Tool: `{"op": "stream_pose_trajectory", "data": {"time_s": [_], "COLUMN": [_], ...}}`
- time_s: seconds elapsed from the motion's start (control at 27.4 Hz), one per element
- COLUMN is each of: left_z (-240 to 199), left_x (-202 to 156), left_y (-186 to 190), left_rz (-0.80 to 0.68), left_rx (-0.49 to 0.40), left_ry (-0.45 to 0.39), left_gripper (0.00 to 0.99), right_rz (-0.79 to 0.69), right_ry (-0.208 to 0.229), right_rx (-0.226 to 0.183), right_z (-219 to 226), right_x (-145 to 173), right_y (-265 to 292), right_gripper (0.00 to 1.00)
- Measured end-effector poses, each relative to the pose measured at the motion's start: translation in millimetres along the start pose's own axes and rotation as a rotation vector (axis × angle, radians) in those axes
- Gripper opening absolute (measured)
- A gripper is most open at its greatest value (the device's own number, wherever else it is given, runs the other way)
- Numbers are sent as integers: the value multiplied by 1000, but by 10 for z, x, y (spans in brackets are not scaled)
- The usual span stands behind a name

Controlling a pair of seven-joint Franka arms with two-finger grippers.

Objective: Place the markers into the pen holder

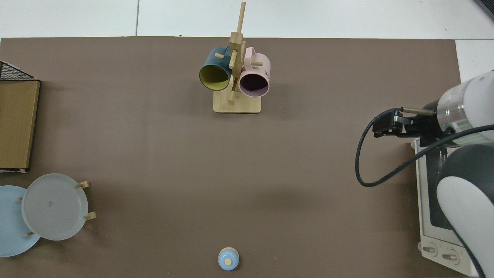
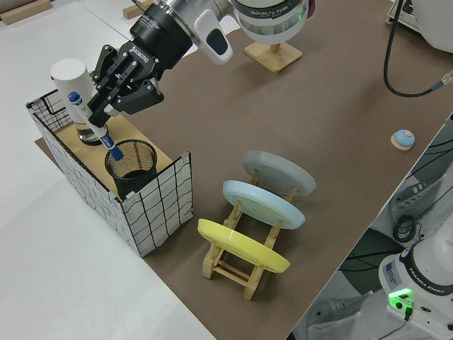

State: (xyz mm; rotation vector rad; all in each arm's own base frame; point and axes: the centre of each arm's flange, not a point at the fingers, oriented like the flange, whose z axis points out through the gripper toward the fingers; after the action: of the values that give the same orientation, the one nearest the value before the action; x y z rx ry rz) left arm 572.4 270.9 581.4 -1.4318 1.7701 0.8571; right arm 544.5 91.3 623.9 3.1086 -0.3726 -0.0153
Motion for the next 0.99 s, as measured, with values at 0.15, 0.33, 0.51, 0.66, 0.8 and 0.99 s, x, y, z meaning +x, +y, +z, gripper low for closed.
{"op": "stream_pose_trajectory", "data": {"time_s": [0.15, 0.33, 0.51, 0.66, 0.8, 0.99], "left_z": [21, 28, 36, 51, 57, 84], "left_x": [66, 145, 208, 255, 284, 326], "left_y": [51, 105, 118, 116, 111, 102], "left_rz": [-5, -1, -4, -6, -4, -5], "left_rx": [-12, -16, -16, -17, -17, -16], "left_ry": [37, 61, 85, 104, 110, 116], "left_gripper": [176, 176, 176, 176, 176, 176], "right_rz": [0, 0, 0, 0, 0, 0], "right_ry": [0, 0, 0, 0, 0, 0], "right_rx": [0, 0, 0, 0, 0, 1], "right_z": [0, 0, 0, 0, 0, 0], "right_x": [0, 0, 0, 0, 0, 0], "right_y": [0, 0, 0, 0, -1, -1], "right_gripper": [996, 996, 996, 996, 996, 996]}}
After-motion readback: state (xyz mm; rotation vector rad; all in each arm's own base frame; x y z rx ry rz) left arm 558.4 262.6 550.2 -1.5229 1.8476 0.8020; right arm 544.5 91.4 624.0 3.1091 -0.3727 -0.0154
